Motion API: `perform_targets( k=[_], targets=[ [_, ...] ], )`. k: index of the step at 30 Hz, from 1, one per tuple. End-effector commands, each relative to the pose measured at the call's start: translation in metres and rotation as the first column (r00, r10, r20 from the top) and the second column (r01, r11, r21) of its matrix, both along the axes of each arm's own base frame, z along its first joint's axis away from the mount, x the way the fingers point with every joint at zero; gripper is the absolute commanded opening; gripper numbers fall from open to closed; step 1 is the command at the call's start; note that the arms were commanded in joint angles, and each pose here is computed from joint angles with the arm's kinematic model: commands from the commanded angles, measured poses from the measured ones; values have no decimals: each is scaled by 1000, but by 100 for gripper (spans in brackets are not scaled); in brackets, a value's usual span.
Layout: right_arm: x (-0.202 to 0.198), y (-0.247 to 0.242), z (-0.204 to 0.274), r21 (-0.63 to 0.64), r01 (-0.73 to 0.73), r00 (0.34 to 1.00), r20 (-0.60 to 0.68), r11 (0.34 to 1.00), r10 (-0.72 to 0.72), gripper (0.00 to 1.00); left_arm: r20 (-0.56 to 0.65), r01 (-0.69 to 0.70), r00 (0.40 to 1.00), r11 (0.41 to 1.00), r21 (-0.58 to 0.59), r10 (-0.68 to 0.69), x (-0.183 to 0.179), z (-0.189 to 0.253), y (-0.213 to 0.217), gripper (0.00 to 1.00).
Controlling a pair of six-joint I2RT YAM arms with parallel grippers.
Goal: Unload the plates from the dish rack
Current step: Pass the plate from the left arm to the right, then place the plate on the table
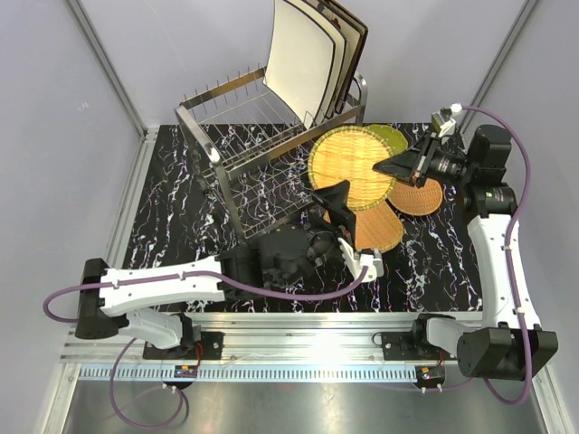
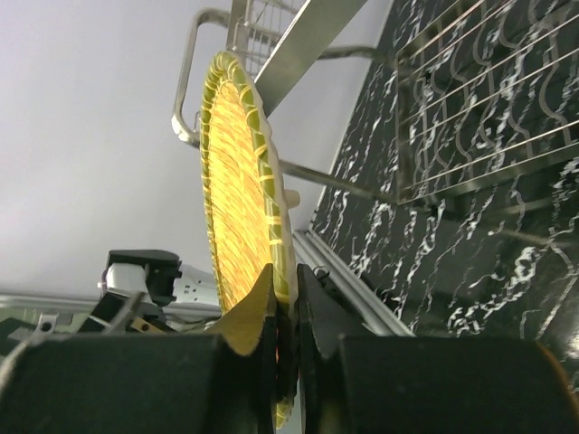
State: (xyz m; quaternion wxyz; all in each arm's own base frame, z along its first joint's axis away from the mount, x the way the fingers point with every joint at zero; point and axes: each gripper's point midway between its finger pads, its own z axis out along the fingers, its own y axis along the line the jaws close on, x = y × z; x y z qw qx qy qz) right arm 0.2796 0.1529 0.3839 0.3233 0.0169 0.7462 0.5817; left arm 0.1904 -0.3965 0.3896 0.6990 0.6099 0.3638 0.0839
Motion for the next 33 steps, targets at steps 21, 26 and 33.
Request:
perform_targets(
  k=[21,26,33],
  targets=[
    [11,-68,-26,-182,120,979,188,976,-85,0,-342,-245,939,780,-576,42,-3,47,112,99],
    [21,-83,-36,-191,140,979,176,972,-107,0,-413,-310,909,750,-585,55,-2,37,127,99],
    [46,-115,-59,-249,201,974,158,947,-165,0,-473,-370,879,713,-596,61,-2,23,145,99]
  ],
)
